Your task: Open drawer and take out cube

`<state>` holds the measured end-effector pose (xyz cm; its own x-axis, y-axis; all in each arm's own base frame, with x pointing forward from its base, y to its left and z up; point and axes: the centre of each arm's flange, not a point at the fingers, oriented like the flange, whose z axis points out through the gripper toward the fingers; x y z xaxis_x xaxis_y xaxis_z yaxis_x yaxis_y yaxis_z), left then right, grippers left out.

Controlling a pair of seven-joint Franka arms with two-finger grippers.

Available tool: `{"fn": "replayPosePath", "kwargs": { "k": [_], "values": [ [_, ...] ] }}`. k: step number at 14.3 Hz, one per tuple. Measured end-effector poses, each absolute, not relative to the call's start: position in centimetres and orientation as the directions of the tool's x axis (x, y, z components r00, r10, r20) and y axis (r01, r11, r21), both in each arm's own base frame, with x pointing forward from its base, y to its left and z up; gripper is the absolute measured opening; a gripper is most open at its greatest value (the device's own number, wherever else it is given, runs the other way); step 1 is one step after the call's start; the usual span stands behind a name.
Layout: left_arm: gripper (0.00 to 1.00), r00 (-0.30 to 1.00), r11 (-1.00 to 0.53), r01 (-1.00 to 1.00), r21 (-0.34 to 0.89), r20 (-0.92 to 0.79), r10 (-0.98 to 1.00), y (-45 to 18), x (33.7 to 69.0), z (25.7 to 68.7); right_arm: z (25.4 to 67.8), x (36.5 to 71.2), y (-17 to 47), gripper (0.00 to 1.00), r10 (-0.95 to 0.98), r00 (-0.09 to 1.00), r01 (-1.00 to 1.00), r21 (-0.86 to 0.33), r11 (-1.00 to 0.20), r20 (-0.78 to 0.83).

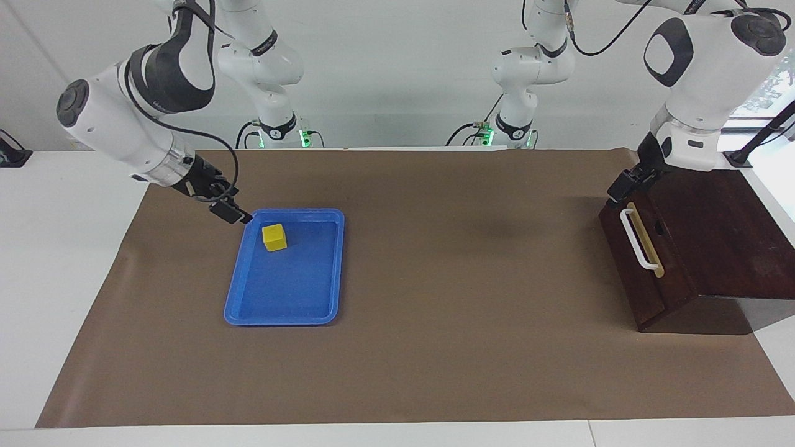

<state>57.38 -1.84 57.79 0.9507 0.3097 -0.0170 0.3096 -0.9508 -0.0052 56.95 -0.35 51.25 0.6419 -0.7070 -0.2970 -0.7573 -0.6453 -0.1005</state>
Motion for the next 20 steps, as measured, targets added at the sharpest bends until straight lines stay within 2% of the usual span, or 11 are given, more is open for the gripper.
{"fn": "replayPosePath", "kwargs": {
  "k": [2, 3, 5, 7, 11, 15, 20],
  "values": [
    [1.00, 0.973, -0.974, 0.227, -0.009, -0.041, 0.227, -1.4, 57.0, 57.8, 53.5, 56.9, -0.1, 1.00, -0.503, 0.848, -0.523, -0.106, -0.846, -0.168],
    [1.00, 0.977, -0.978, 0.210, -0.004, -0.039, 0.210, -1.4, 56.9, 57.9, 54.4, 56.8, -0.4, 1.00, -0.384, 0.916, -0.395, -0.095, -0.914, -0.119],
    [1.00, 0.983, -0.983, 0.184, 0.017, -0.007, 0.184, -2.3, 57.2, 58.4, 56.3, 56.7, -1.2, 1.00, -0.182, 0.982, -0.184, -0.046, -0.982, -0.047],
    [1.00, 0.987, -0.987, 0.161, 0.026, 0.023, 0.161, -3.5, 57.4, 58.7, 58.1, 56.4, -1.6, 1.00, -0.049, 0.998, -0.050, -0.016, -0.999, -0.034],
    [1.00, 0.991, -0.992, 0.128, 0.015, -0.031, 0.128, -3.8, 56.3, 58.3, 61.3, 55.3, -1.7, 1.00, 0.077, 0.995, 0.077, -0.007, -0.997, -0.071],
    [1.00, 0.995, -0.996, 0.088, 0.012, -0.048, 0.087, -4.3, 54.6, 58.7, 64.3, 53.7, -2.0, 1.00, 0.105, 0.987, 0.104, -0.014, -0.994, -0.122],
    [1.00, 0.997, -1.000, -0.009, 0.014, -0.072, -0.010, -4.7, 54.1, 58.6, 61.2, 54.2, -1.3, 1.00, 0.103, 0.983, 0.107, 0.019, -0.994, -0.150]
  ]
}}
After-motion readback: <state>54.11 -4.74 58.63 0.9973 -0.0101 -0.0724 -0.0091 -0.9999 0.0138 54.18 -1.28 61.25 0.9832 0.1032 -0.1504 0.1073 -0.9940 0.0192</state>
